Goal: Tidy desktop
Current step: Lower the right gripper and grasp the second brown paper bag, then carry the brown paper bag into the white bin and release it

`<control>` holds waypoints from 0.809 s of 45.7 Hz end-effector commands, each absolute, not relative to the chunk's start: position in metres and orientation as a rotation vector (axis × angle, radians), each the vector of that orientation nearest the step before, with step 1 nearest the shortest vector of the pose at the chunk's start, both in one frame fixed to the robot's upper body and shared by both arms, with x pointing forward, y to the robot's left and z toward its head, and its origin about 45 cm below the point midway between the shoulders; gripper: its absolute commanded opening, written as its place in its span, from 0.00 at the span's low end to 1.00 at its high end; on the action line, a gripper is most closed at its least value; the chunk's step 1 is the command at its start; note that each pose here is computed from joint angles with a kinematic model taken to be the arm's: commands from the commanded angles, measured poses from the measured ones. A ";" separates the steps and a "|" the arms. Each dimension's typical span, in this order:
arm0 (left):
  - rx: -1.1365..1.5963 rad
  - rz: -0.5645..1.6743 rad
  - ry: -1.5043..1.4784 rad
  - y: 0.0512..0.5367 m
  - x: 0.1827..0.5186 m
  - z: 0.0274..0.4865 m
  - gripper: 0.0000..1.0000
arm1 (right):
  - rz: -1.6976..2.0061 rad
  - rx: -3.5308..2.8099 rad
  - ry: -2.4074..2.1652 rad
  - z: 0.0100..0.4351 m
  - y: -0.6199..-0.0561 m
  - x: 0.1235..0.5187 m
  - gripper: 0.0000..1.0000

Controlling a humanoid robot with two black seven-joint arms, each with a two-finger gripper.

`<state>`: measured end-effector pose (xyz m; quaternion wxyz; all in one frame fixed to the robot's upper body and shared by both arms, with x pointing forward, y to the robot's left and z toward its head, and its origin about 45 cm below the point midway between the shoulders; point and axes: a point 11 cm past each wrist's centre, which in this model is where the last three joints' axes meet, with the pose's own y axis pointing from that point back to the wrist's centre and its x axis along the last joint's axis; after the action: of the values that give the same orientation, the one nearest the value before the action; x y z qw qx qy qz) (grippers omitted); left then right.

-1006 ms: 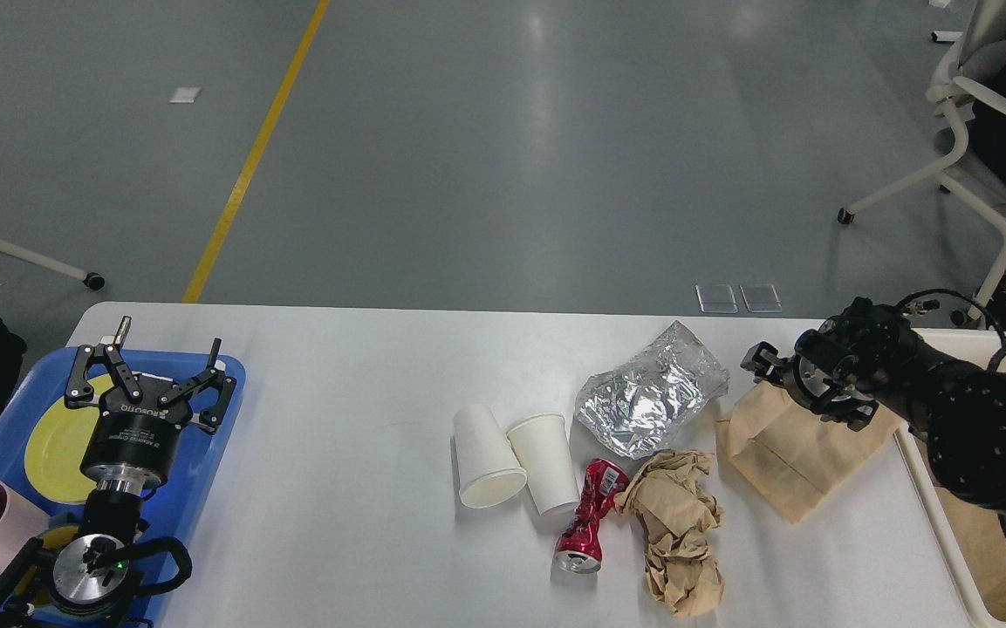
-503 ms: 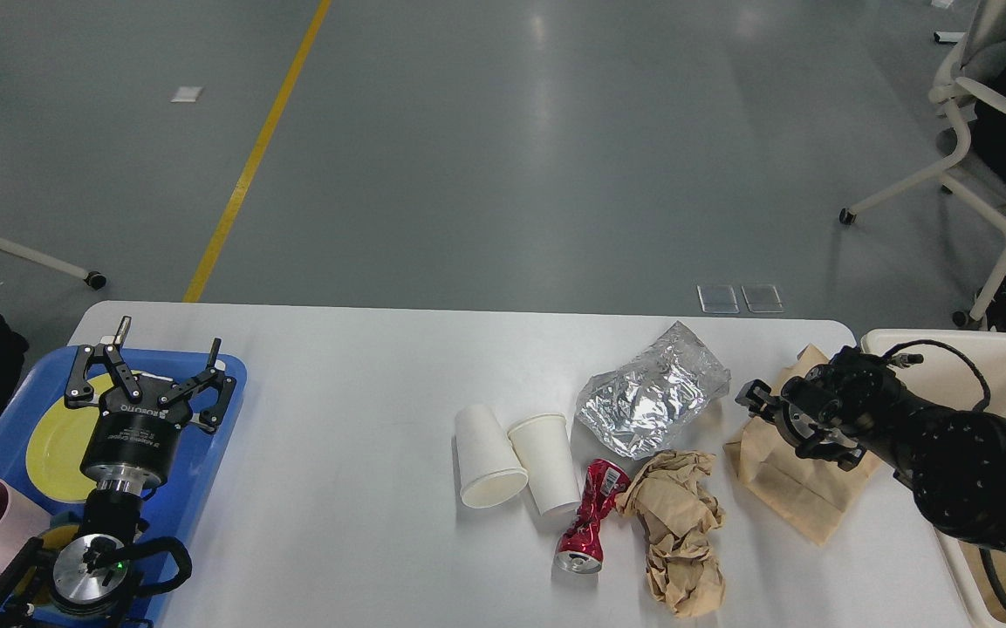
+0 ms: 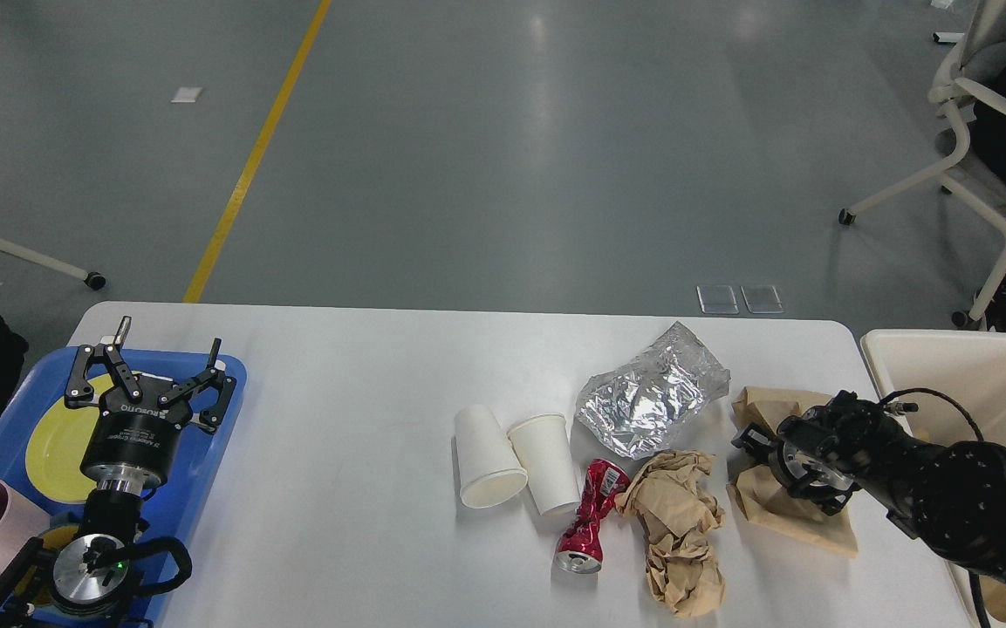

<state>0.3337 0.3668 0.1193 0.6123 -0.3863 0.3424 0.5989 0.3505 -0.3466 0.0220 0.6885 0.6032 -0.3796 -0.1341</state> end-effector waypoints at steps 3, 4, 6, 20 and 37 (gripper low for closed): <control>-0.891 1.382 0.790 0.367 0.334 0.119 0.96 | -0.314 1.352 -0.838 0.022 -0.343 0.348 0.00; -0.893 1.382 0.789 0.367 0.334 0.119 0.96 | -0.322 1.351 -0.833 0.021 -0.344 0.346 0.00; -0.893 1.382 0.789 0.367 0.334 0.119 0.96 | -0.329 1.350 -0.826 0.020 -0.345 0.344 0.00; -0.890 1.381 0.791 0.367 0.334 0.119 0.96 | -0.341 1.330 -0.812 0.038 -0.362 0.349 0.00; -0.890 1.381 0.791 0.367 0.334 0.119 0.96 | -0.256 1.185 -0.576 0.183 -0.386 0.356 0.00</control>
<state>0.3337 0.3668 0.1193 0.6123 -0.3863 0.3424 0.5989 0.3533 -0.3832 0.1326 0.7601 0.5649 -0.2874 -0.1436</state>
